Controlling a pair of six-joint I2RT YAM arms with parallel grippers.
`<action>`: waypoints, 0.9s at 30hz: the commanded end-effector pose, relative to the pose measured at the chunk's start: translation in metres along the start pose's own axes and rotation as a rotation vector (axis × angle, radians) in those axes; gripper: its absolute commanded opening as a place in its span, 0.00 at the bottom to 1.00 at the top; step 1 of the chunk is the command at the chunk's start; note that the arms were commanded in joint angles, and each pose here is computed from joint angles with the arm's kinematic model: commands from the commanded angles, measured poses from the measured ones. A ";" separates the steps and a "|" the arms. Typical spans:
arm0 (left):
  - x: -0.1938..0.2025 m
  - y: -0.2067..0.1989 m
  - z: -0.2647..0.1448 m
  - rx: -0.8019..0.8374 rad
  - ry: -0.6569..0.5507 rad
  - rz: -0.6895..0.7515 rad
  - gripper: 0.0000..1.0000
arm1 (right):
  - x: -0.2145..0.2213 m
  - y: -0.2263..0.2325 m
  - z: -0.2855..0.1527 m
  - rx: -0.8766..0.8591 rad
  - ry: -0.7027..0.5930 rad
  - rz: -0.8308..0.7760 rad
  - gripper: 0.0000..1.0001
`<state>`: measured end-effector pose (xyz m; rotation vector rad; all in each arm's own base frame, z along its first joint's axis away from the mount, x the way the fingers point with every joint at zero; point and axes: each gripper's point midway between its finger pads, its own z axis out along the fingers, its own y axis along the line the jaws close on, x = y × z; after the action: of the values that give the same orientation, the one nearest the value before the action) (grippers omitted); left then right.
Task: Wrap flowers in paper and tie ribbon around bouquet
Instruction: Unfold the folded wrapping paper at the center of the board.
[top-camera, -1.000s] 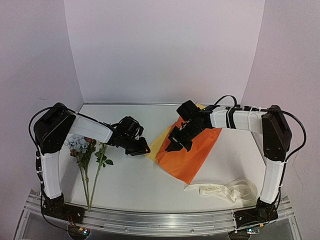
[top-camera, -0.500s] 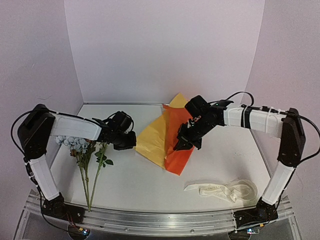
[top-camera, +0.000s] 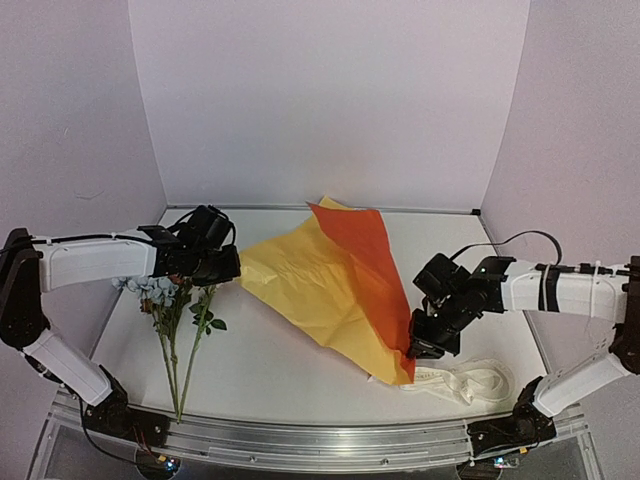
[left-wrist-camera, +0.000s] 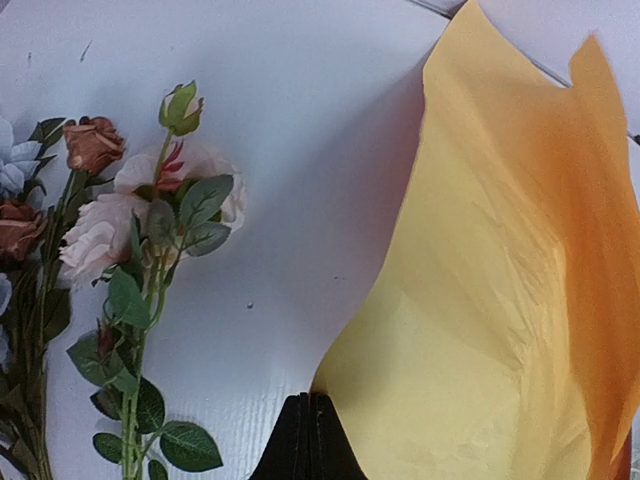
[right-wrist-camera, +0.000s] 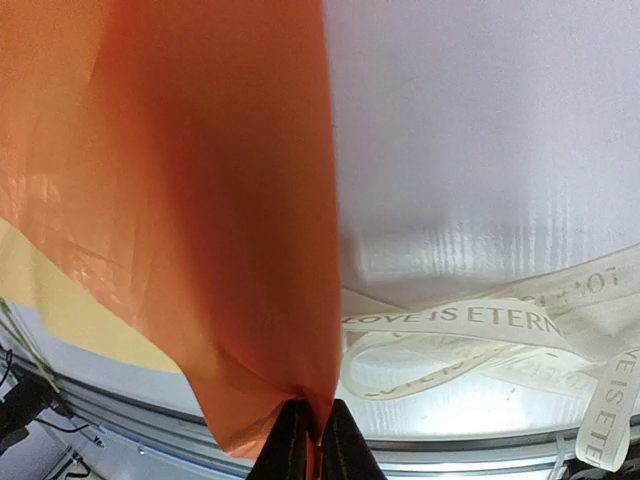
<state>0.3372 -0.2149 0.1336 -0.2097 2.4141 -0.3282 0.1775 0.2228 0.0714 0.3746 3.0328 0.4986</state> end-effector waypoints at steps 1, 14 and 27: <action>0.001 0.016 -0.011 -0.046 -0.001 0.028 0.00 | -0.001 -0.006 0.002 0.006 -0.067 -0.021 0.24; -0.018 0.006 -0.026 0.062 0.012 0.186 0.00 | -0.014 0.027 -0.064 0.098 -0.059 -0.474 0.98; -0.031 -0.040 -0.072 0.312 0.006 0.291 0.00 | -0.061 0.131 -0.042 0.412 -0.125 -0.952 0.98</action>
<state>0.3185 -0.2172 0.1656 0.1851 2.4312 -0.4355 0.2556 0.3205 0.1596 -0.7008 2.8057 0.1305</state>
